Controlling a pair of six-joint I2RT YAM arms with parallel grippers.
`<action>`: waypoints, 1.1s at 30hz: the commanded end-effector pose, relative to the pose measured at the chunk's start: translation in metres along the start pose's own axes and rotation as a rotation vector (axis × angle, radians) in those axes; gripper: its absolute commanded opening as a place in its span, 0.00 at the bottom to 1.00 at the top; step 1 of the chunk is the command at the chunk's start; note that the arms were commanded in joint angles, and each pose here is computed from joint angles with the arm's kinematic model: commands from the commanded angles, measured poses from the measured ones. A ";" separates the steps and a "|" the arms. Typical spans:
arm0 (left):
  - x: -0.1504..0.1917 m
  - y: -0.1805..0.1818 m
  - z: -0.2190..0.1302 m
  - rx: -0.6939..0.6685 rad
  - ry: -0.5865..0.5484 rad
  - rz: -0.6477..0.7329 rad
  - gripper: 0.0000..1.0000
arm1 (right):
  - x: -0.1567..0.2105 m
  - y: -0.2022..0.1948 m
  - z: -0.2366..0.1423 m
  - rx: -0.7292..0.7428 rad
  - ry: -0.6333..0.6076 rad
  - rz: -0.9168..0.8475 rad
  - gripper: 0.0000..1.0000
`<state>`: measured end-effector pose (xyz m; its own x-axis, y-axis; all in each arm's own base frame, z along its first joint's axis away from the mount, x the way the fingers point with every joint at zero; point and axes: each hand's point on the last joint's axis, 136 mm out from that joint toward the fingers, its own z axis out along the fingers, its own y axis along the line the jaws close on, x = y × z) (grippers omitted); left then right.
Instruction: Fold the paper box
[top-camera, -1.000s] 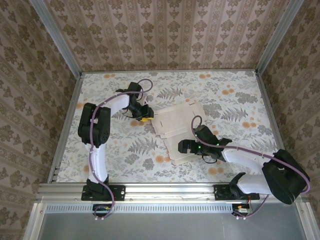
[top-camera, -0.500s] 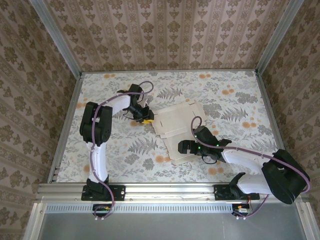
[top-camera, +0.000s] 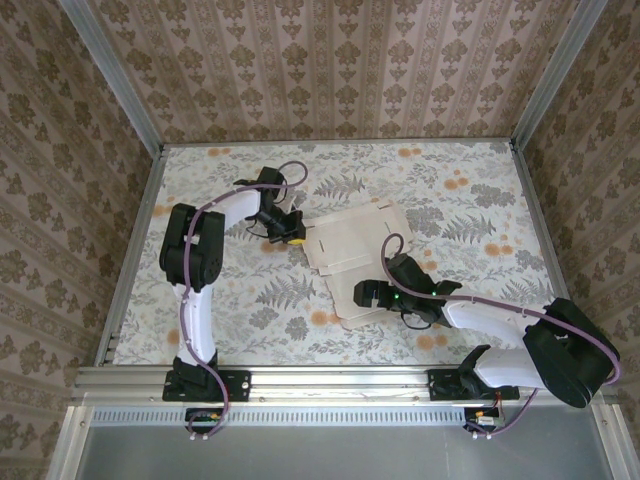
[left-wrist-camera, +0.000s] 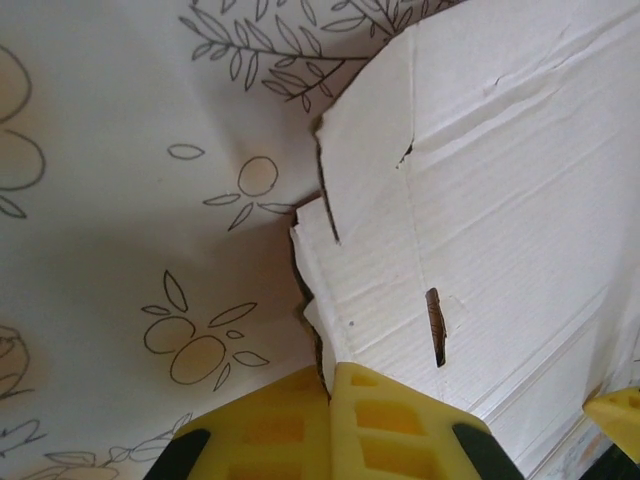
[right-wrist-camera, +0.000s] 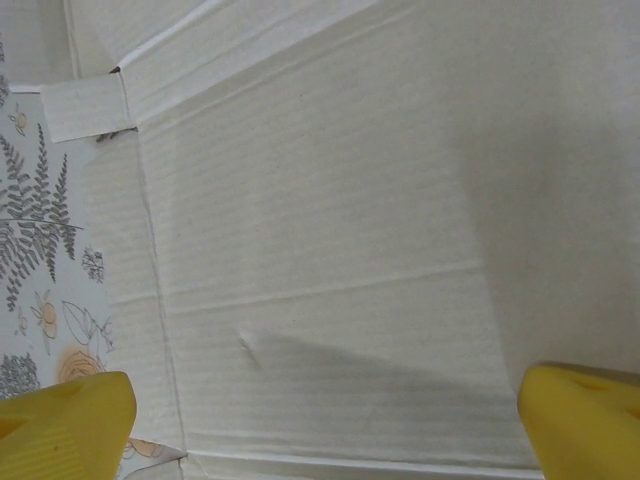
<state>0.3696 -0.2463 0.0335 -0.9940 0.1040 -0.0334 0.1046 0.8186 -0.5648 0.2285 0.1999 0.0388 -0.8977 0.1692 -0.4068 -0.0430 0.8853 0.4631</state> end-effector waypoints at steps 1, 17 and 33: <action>-0.009 -0.019 -0.016 0.040 -0.067 0.110 0.00 | 0.001 0.004 0.003 -0.023 -0.015 0.082 1.00; -0.002 -0.043 -0.057 -0.010 -0.305 0.399 0.00 | 0.005 0.049 0.015 -0.132 0.028 0.126 0.97; 0.038 -0.044 -0.054 -0.053 -0.371 0.492 0.00 | 0.014 0.048 0.017 -0.094 0.006 0.142 0.84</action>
<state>0.3463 -0.2392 0.1019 -0.7880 0.2443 -0.5651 0.5067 0.7787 -0.3700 0.2198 0.2504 0.0421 -0.9101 0.2631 -0.3202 0.0261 0.8074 0.5894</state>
